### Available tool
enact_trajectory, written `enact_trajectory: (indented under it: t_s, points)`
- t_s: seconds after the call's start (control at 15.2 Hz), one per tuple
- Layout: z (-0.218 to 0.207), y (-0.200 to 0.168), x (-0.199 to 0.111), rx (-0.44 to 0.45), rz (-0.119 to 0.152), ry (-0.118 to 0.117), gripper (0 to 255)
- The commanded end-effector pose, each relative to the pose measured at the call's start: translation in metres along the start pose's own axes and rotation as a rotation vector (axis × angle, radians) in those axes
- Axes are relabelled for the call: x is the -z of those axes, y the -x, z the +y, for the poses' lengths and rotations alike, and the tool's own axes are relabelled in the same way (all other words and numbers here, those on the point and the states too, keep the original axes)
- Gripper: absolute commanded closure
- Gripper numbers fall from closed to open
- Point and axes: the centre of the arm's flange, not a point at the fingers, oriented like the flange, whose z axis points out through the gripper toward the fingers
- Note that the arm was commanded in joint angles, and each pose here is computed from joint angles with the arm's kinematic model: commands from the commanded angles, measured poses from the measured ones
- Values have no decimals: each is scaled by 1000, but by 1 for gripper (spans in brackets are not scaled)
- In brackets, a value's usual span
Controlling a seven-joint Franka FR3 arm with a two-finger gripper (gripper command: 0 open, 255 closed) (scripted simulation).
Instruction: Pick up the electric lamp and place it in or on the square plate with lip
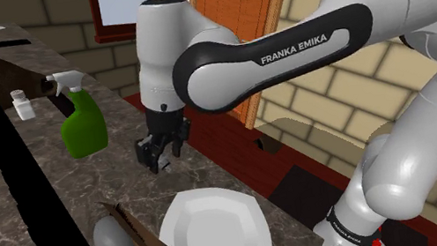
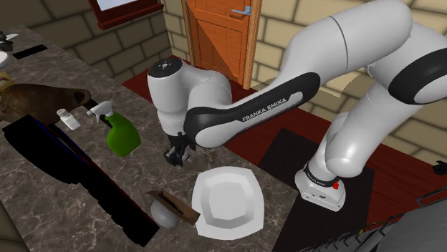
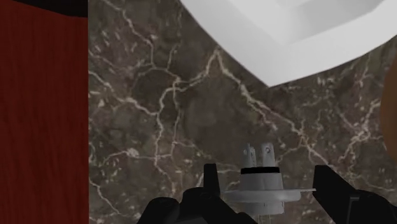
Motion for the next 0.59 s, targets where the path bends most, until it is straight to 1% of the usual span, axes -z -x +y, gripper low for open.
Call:
enact_trajectory:
  t_s: [0.0,0.4,0.53]
  points:
    - [0,0,10,0,0,0,255]
    - [0,-2,42,0,0,0,255]
    - [-5,24,41,0,0,0,255]
